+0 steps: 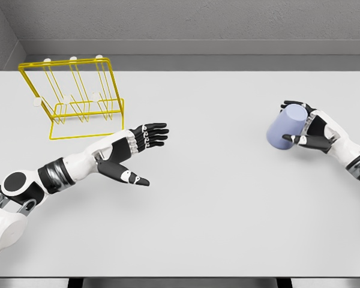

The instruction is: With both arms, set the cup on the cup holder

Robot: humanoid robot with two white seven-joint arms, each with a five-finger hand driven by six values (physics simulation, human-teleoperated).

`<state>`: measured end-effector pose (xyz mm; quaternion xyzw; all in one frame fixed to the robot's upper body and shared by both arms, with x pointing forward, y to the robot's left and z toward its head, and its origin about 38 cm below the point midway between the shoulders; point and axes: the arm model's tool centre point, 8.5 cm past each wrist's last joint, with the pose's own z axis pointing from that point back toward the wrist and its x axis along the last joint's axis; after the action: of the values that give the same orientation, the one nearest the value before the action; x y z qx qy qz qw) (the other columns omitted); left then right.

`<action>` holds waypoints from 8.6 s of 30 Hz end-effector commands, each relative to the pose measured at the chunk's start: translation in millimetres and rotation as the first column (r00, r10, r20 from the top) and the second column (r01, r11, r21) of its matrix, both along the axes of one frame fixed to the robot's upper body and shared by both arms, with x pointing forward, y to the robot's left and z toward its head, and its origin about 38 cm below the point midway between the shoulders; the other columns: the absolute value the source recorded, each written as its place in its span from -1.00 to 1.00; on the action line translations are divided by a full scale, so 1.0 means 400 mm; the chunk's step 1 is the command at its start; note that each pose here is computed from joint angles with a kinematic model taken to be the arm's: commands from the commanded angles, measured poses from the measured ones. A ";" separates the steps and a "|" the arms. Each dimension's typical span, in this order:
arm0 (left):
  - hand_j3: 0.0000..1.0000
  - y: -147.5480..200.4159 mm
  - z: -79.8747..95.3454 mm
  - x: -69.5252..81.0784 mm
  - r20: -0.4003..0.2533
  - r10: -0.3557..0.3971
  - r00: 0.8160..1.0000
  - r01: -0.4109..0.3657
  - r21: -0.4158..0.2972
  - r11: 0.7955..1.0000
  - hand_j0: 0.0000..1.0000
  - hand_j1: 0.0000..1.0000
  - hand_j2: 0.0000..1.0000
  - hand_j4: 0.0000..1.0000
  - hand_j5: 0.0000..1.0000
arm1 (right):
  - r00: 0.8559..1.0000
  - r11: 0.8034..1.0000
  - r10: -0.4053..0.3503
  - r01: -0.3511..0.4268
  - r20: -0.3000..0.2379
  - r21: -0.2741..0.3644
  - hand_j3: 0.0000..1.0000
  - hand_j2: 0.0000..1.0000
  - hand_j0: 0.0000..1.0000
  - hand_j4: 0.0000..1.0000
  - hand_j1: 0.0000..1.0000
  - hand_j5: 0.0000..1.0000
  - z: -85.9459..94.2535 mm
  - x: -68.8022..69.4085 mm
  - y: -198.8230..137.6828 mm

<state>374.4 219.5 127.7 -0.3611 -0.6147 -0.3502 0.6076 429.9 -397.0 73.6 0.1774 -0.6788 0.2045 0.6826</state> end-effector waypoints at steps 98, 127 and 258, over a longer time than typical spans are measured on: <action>1.00 0.039 0.006 0.014 0.020 0.041 0.999 -0.042 0.030 0.999 1.00 1.00 1.00 1.00 1.00 | 0.904 0.900 0.388 -0.414 0.178 0.136 0.42 0.42 0.42 0.42 0.42 0.42 0.041 0.009 0.513; 1.00 -0.018 -0.065 0.074 0.038 0.137 0.990 -0.138 0.036 0.990 1.00 1.00 1.00 1.00 1.00 | 0.896 0.897 0.418 -0.433 0.147 0.089 1.00 1.00 1.00 1.00 1.00 1.00 0.015 0.001 0.524; -0.09 -0.247 -0.106 0.097 -0.005 0.096 0.995 -0.096 -0.050 0.994 -0.09 -0.09 -0.09 -0.09 -0.09 | 0.853 0.546 0.502 -0.181 0.146 -0.818 1.00 1.00 1.00 1.00 1.00 1.00 0.358 0.128 0.016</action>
<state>413.0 122.8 77.9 -0.3423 -0.6340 -0.3047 0.6228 480.8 -390.7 216.1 -0.0473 -0.5836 0.6413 0.4960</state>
